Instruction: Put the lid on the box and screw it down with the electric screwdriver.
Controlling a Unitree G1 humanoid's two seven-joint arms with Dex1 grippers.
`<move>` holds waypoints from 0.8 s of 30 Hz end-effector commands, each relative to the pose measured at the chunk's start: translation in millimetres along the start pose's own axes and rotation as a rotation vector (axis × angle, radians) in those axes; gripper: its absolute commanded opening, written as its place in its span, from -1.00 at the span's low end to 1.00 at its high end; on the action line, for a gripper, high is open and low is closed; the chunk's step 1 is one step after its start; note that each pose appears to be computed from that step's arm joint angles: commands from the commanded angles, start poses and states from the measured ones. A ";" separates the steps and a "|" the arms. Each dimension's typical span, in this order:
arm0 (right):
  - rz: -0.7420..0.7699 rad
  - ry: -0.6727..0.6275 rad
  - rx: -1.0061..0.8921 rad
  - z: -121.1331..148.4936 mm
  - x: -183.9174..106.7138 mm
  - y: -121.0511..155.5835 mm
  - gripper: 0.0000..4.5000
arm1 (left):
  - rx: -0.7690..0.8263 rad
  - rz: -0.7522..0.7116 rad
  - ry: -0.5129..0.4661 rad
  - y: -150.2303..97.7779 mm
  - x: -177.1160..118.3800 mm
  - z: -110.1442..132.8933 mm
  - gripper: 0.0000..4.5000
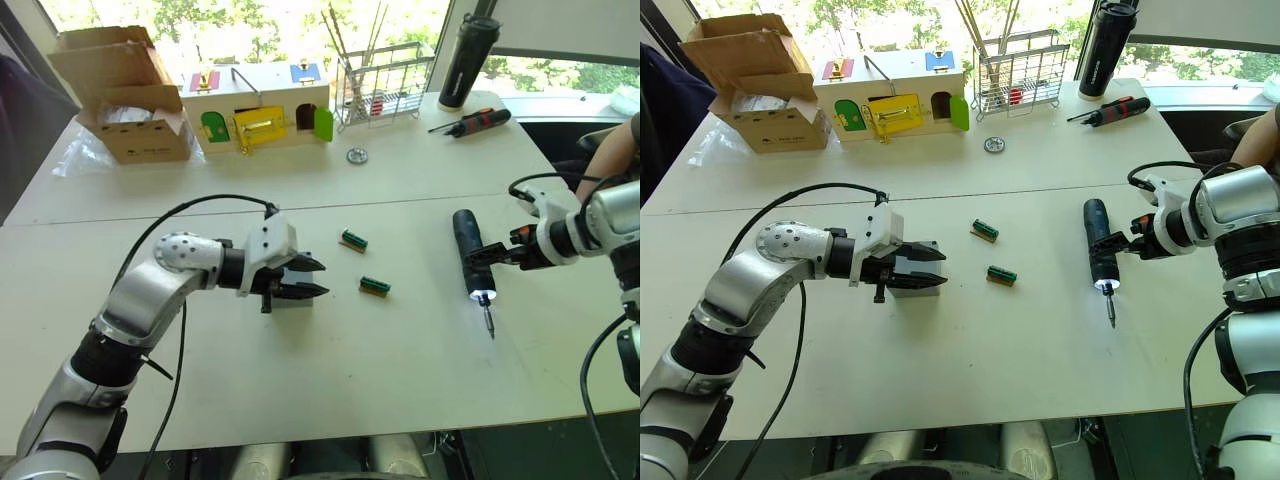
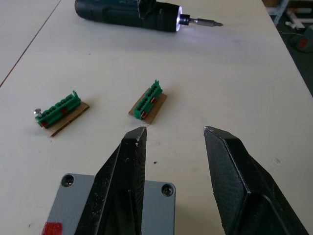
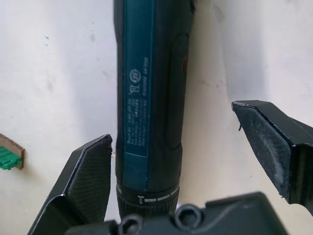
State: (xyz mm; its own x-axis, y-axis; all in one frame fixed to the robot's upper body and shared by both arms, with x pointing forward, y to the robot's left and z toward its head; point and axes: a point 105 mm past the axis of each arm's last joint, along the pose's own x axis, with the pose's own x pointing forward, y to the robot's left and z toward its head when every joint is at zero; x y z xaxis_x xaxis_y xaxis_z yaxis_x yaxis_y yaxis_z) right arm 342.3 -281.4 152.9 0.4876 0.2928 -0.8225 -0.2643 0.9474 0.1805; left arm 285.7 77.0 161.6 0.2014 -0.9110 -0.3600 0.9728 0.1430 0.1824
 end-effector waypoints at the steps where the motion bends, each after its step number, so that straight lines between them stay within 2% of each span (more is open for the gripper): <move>1: -0.036 -0.139 -0.129 30.8 -28.3 10.1 0.96 | 0.042 0.079 -0.011 13.5 -18.1 9.4 -0.17; 7: -0.127 -0.259 -0.527 50.3 -46.0 36.5 0.96 | -0.045 0.253 -0.050 39.5 -51.0 10.4 -0.17; 8: -0.086 -0.290 -0.610 50.2 -42.6 51.9 0.96 | -0.067 0.302 -0.048 46.6 -58.4 5.4 -0.17; 11: 0.241 -0.396 -0.823 28.0 -28.3 127.6 0.96 | -0.185 0.508 -0.019 70.3 -83.1 -31.7 -0.17; 13: 0.303 -0.398 -0.918 10.8 -20.4 147.0 0.96 | -0.211 0.525 0.026 67.7 -88.0 -50.1 -0.17; 14: 0.283 -0.391 -0.988 2.8 -5.0 155.9 0.96 | -0.225 0.501 0.053 59.6 -87.4 -56.7 -0.17; 19: 0.439 -0.410 -1.023 -25.8 28.5 207.0 0.96 | -0.253 0.460 0.072 41.8 -82.7 -59.2 -0.17; 24: 0.470 -0.410 -0.960 -28.9 51.1 230.1 0.96 | -0.248 0.445 0.117 30.2 -75.7 -68.0 -0.17</move>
State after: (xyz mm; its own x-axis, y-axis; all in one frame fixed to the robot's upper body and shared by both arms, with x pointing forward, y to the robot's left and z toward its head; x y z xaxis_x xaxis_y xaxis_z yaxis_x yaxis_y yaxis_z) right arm 278.6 -55.8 130.6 0.3293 0.7823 -0.5288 -0.9442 0.2779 -0.1768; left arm 308.3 178.7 125.5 0.5865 -0.6988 -0.4097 0.7853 0.6144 0.0762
